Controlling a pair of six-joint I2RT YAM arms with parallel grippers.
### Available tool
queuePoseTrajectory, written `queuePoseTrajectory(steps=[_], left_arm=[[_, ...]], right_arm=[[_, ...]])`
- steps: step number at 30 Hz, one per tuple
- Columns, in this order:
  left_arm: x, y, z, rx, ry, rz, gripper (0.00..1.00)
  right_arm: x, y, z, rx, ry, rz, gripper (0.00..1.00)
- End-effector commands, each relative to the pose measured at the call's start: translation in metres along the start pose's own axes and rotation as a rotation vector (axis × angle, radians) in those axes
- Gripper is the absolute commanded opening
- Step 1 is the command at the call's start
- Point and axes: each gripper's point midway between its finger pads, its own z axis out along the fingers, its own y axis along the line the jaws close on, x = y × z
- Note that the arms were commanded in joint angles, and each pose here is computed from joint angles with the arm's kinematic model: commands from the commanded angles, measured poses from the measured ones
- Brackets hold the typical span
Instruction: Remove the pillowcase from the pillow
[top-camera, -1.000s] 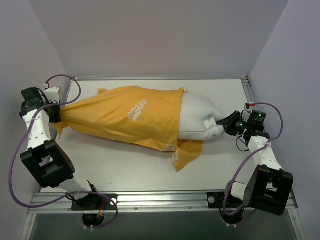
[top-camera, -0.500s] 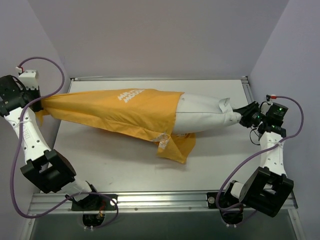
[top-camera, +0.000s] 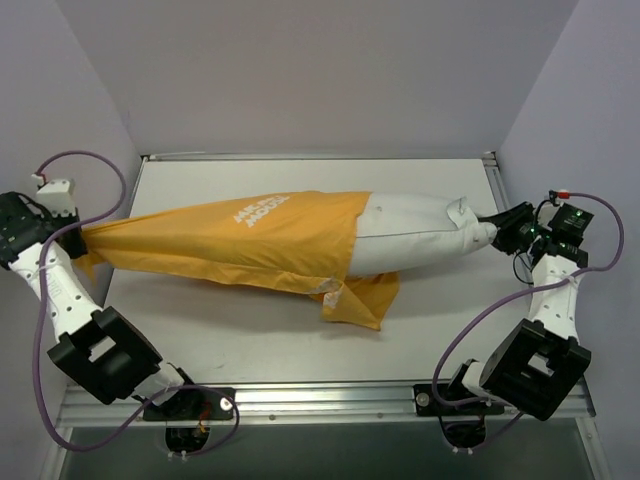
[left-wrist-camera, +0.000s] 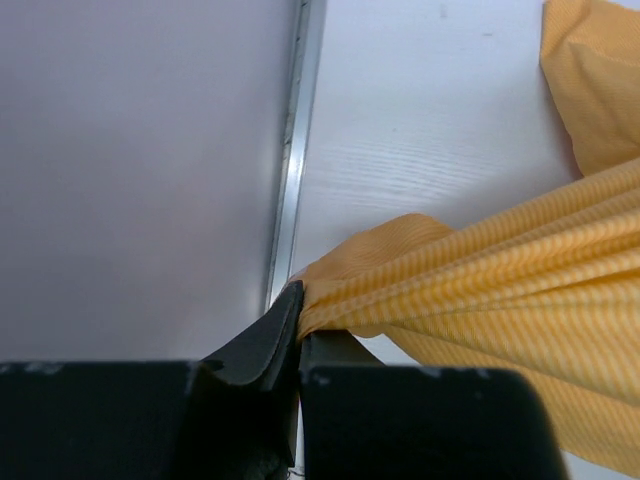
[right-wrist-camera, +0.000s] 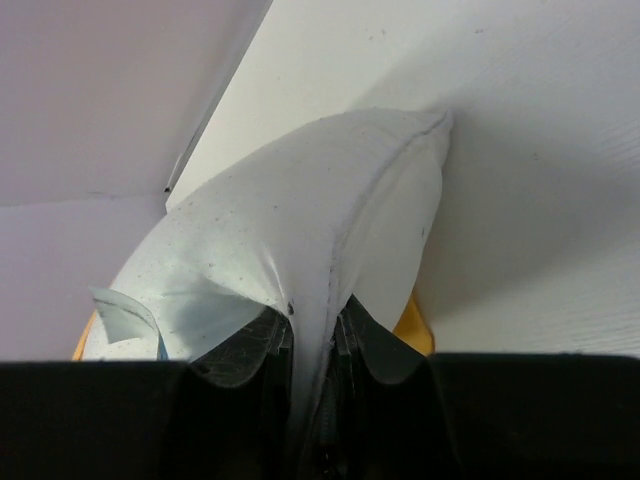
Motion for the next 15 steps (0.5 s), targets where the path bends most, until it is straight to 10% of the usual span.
queuePoseTrajectory(steps=[1,15], left_arm=[[-0.022,0.191,-0.077,-0.671,-0.141,0.040,0.02],[-0.011,0.222,-0.087,-0.634,-0.163,-0.019,0.02]], right_arm=[[-0.139,-0.013,-0.046,0.185,-0.504,-0.190,0.00],[-0.165,0.010,-0.061,0.188,-0.560,-0.230,0.00]])
